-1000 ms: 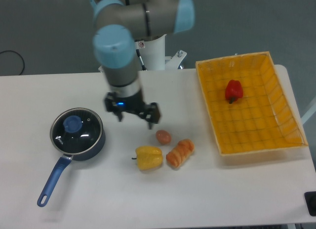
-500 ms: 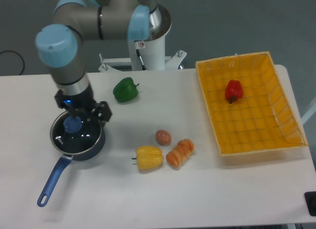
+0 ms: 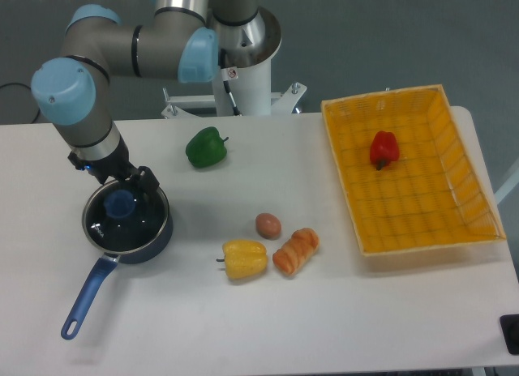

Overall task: Open the lid
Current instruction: 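Lower the gripper onto the blue lid knob and close on it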

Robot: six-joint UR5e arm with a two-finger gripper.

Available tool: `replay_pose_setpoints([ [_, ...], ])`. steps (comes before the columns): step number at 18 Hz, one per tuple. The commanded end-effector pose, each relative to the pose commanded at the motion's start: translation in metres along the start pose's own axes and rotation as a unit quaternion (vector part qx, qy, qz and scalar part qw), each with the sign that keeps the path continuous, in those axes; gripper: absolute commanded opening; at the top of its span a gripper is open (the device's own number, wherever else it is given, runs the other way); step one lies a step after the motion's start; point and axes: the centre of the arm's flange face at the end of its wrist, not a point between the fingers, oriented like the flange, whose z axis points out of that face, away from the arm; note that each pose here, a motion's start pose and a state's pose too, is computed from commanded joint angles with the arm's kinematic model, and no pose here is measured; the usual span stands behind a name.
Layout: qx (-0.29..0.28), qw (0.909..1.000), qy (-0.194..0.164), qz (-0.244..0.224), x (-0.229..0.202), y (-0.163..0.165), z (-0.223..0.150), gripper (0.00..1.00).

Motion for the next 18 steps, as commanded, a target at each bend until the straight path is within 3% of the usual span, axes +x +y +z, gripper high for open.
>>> replay_pose_setpoints([
  [18, -0.018, 0.9998, 0.002, -0.007, 0.002, -0.016, 0.025, 1.00],
])
